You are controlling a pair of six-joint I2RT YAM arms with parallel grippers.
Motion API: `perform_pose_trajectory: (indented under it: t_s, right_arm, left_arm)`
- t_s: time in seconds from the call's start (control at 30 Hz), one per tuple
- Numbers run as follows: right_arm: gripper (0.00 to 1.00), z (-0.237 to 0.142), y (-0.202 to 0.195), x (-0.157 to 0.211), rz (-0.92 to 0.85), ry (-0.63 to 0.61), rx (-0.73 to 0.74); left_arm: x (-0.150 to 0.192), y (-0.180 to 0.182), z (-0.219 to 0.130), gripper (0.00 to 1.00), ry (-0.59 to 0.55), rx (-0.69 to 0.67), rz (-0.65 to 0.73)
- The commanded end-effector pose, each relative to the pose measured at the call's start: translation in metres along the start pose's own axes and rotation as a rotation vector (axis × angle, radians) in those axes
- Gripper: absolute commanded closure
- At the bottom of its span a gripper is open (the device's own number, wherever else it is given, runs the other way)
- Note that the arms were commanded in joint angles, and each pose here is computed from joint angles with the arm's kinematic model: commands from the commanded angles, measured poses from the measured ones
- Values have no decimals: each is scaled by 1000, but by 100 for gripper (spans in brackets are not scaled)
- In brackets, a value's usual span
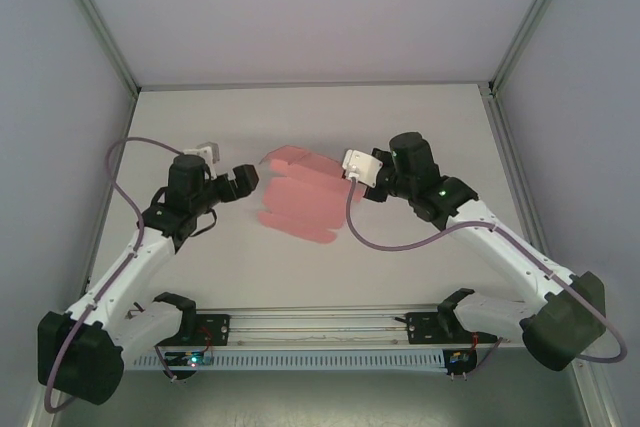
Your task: Assemble paper box
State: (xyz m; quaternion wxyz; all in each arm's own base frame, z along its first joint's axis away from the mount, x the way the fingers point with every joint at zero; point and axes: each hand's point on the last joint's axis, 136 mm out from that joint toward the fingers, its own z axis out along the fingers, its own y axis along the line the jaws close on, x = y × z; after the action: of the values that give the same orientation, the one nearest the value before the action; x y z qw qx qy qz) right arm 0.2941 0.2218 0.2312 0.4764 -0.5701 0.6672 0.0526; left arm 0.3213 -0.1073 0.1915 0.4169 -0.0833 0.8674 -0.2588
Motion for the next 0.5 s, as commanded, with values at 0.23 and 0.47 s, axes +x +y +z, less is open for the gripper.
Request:
perform_pose_trajectory:
  t_s: [0.23, 0.47]
  right_arm:
    - [100, -24, -7, -34, 138, -169, -102]
    - [100, -16, -6, -31, 166, -158, -138]
  left_arm:
    - [-18, -4, 19, 0, -3, 80, 8]
    - [-16, -47, 13, 0, -16, 348, 75]
